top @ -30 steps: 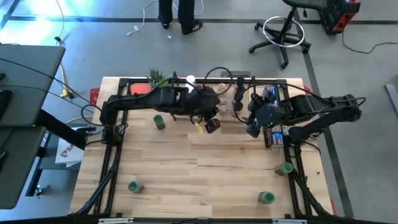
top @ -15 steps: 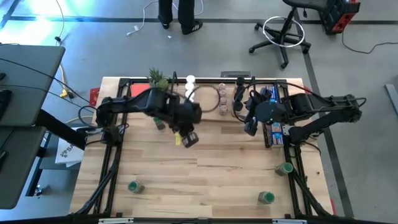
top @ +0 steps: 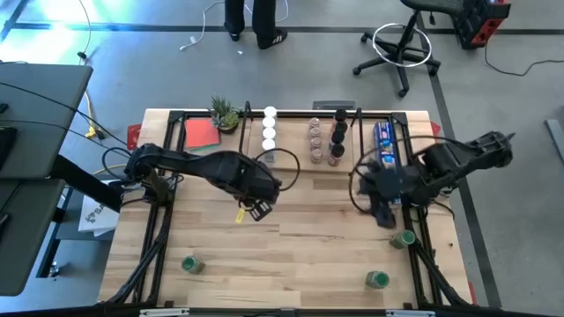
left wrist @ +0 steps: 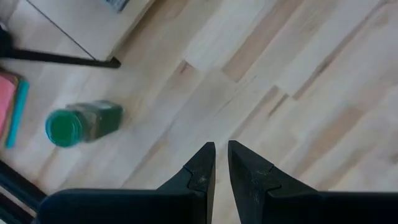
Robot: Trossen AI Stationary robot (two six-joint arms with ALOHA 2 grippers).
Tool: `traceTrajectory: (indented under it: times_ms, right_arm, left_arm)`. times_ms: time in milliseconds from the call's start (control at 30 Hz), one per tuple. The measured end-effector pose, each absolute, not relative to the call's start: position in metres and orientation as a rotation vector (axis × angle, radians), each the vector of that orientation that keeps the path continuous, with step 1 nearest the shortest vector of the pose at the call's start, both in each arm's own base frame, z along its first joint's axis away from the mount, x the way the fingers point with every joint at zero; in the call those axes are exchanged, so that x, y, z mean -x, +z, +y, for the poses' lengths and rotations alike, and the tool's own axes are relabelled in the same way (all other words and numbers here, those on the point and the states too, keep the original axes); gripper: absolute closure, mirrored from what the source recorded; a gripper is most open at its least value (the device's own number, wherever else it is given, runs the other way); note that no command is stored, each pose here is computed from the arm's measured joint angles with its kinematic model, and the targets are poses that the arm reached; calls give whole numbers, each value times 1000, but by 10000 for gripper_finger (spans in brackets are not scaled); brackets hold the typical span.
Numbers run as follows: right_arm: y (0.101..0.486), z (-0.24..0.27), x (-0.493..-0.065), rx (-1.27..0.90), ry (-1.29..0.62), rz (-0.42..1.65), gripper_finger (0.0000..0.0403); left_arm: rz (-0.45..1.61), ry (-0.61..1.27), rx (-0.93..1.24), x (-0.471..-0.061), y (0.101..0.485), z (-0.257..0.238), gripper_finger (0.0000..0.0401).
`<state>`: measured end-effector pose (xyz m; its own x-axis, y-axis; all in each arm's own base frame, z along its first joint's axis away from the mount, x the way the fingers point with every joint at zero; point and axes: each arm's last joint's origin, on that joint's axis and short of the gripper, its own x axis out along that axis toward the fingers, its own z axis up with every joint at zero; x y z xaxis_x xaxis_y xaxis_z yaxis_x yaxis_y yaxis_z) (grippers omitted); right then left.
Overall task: Shelf spices
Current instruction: Put the green seasoning bottle on the shelf
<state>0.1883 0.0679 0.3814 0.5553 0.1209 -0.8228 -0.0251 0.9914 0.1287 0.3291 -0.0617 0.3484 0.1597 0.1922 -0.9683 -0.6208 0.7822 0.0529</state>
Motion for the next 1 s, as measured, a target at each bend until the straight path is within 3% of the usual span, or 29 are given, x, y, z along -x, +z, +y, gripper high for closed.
traceTrajectory:
  times_ms: [267,433,600,733,1000]
  right_arm:
    - [375,108,-164,-390,264,1241,128]
    - [372,130,-175,-611,127,1210,128]
    - [358,161,-179,-732,91,1355,127]
    - [342,187,-176,-717,36,1436,117]
    - [305,225,-166,-538,-101,1585,41]
  left_arm:
    - [1287,504,197,-337,332,-60,362]
    - [1276,433,66,-341,331,-59,362]
    - [1267,409,36,-341,332,-60,362]
    - [1256,399,31,-341,333,-63,362]
    - [1207,364,22,-347,334,-64,362]
